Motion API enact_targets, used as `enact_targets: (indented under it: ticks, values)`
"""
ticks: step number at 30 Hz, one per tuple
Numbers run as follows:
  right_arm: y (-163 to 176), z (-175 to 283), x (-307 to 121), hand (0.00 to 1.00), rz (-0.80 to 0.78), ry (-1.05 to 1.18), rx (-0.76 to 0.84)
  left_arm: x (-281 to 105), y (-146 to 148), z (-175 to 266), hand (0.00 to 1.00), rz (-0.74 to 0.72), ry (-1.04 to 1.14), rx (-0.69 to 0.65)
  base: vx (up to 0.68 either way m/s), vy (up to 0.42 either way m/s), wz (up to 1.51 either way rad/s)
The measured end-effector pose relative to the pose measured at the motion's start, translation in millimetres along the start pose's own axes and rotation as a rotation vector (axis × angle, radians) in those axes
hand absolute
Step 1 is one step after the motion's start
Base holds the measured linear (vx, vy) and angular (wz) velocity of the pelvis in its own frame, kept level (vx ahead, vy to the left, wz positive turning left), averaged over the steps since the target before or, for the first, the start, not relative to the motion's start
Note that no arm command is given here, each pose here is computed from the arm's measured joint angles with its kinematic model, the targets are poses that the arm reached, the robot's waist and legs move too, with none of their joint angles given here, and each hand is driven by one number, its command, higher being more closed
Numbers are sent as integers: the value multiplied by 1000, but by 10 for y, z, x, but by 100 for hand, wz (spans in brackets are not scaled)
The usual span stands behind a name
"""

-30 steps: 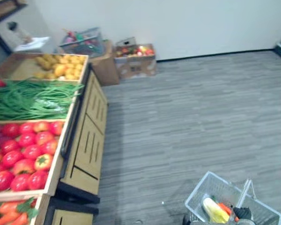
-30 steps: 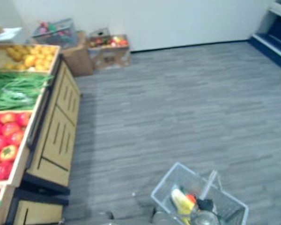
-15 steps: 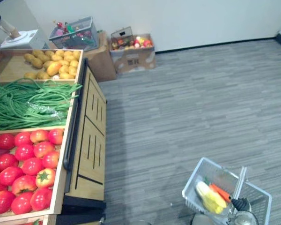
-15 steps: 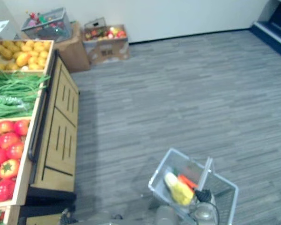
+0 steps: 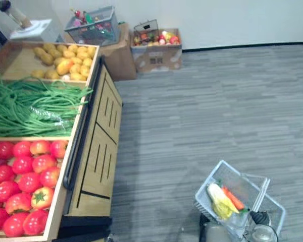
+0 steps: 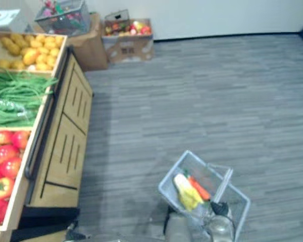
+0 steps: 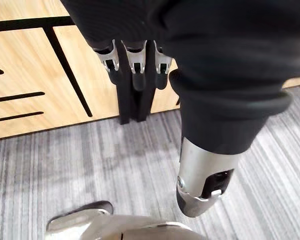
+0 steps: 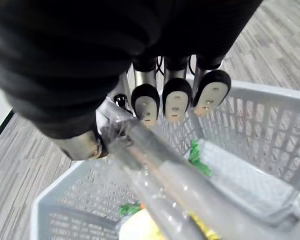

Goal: Pick vegetable in the basket

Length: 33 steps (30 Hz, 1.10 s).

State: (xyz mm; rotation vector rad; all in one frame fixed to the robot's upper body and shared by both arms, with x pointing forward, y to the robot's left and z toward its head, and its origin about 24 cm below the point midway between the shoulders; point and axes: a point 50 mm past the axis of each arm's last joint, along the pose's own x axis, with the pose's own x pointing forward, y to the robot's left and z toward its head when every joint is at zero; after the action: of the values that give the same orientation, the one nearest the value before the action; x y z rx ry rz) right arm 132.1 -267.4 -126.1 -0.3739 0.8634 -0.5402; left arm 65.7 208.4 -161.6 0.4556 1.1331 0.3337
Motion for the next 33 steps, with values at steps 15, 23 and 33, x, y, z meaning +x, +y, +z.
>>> enact_targets:
  ticks: [15, 23, 33]
  values:
    - [-79, -345, -110, 100, -23, 100, 8, -26, 4, -113, 0, 19, 46, -13, 78, 11, -5]
    - [126, -593, -270, 100, 59, 192, -9, 10, 157, -237, 0, 25, 62, 93, 111, 194, -22]
    - [134, -877, -397, 100, 31, 360, 158, -24, 117, -372, 0, 0, 159, -82, 48, -11, -5]
